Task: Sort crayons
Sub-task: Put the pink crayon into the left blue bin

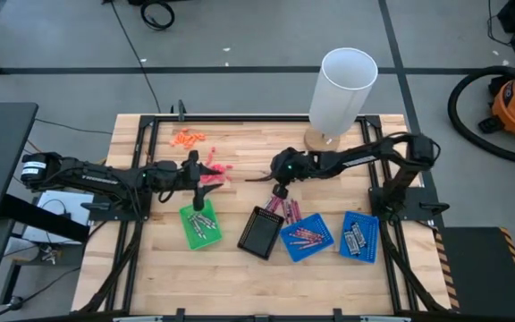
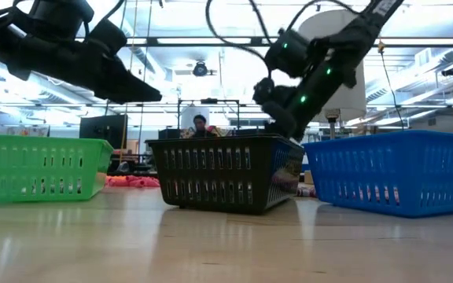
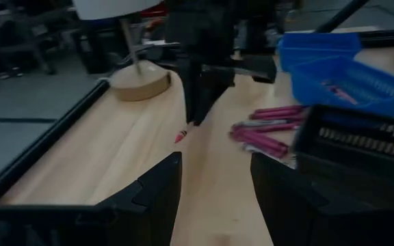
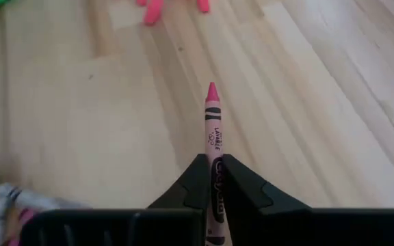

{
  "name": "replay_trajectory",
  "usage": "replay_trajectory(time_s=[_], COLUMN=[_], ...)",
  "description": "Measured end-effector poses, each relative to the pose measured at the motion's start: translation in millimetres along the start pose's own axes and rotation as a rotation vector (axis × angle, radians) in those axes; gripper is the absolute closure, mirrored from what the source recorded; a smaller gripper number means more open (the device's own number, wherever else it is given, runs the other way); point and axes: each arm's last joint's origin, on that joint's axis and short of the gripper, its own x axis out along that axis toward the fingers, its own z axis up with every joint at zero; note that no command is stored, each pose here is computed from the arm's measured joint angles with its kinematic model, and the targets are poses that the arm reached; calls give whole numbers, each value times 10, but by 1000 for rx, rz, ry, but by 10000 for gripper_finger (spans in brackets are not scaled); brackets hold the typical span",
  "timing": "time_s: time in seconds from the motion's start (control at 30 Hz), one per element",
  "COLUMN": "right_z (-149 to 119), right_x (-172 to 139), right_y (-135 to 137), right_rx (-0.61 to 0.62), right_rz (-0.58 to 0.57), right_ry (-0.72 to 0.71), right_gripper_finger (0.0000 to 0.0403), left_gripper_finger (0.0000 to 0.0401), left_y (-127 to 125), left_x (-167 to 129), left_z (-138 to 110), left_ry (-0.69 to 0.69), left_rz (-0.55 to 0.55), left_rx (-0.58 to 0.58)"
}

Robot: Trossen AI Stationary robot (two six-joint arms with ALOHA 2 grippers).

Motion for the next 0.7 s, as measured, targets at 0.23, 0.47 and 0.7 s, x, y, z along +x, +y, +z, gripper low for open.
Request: replay_trajectory(time_s=[0.23,0.47,0.7], right_z=[85,118,22], right_x=[-457,-807,-1021], right_y=[286,529,768], right_rx=[-77,-106,-117], right_rz=[120,200,304], right_ry=[-25,-82,-38], right_gripper_finger=[365,365,365], left_gripper_finger=[214,214,214], left_y=[-26,-23,-20], left_x=[-2,-4,-5], left_z=[37,65,81], left_ry=[-44,-72,-89], left_rz=[-87,-84,-80], left_rx=[-4,-4,-5])
